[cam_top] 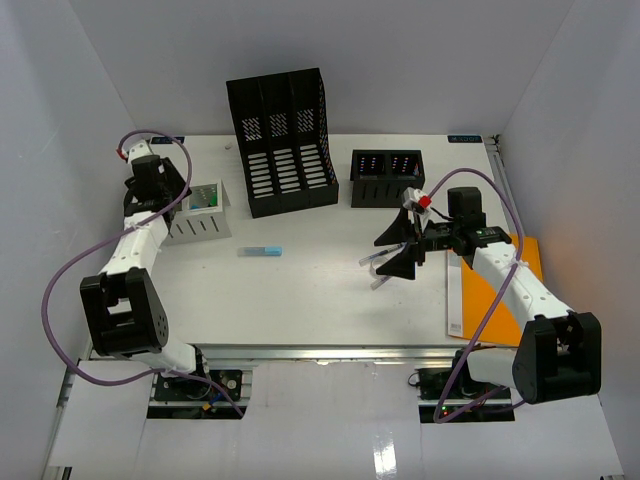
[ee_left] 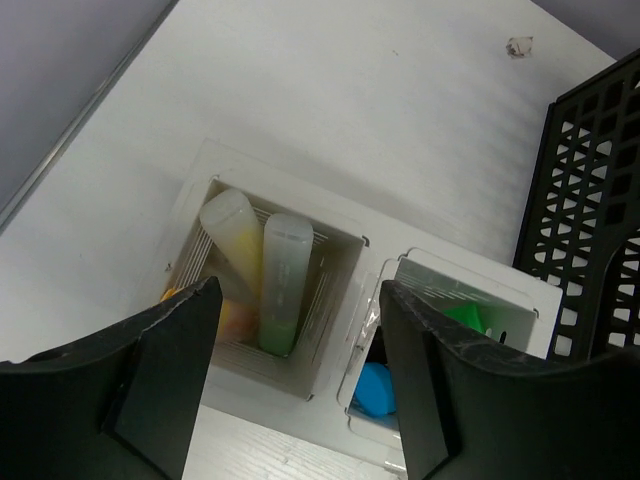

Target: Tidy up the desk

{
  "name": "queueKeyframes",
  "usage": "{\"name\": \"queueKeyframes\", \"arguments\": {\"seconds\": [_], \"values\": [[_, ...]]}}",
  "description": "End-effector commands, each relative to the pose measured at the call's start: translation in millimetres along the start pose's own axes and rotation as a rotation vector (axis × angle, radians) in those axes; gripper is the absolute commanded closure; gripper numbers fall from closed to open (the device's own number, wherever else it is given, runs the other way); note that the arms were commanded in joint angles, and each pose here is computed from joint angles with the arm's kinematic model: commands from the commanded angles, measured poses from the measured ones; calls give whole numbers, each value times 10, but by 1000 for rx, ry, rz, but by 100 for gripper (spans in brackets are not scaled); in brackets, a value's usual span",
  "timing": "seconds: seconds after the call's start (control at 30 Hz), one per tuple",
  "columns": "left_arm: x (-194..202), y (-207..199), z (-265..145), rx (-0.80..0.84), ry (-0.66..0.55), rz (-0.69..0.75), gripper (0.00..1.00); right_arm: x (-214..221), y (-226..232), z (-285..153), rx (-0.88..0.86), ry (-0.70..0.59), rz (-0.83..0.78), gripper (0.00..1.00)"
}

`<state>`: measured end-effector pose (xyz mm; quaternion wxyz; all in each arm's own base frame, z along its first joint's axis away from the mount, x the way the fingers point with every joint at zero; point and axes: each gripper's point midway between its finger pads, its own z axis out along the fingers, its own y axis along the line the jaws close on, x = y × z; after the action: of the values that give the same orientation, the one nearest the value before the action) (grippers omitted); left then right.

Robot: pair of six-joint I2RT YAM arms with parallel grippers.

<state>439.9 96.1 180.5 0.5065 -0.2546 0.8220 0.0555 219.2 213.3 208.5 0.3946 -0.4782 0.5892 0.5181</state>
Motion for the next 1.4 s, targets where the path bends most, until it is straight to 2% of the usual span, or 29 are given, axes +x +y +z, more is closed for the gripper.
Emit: {"name": "queueKeyframes", "arguments": {"seconds": [0.0,0.07,0.17,0.23,0.3,0.37,0.53,0.67,0.83,1.17,1.37], "values": [[-201,-151,-297,93,-32,-49,21,31,30,-8,-20,23,-103,10],[-261,-248,-435,156,-37,-52,16,77,45,51,-33,61,-153,10],[-339,-479,-788,323,-52,-55,9,294,2,247,-34,230,-297,10],[-316,-649,-1078,458,-52,-66,5,448,-27,409,-60,337,-452,10],[-165,-796,-1389,606,-32,-83,2,564,-54,638,-99,425,-623,10],[140,-873,-1610,727,26,-88,2,520,-150,832,-89,458,-699,10],[553,-809,-2099,859,15,-43,2,228,-332,1624,-117,496,-530,10],[764,-676,-2246,849,1,5,2,409,-592,2159,-79,547,-397,10],[833,-572,-2298,814,-28,39,2,475,-848,2580,8,552,-348,10],[752,-510,-2352,782,-93,31,2,626,-1272,2831,140,564,-315,6],[725,-496,-2368,773,-108,30,2,780,-1333,2868,140,584,-298,3]]}}
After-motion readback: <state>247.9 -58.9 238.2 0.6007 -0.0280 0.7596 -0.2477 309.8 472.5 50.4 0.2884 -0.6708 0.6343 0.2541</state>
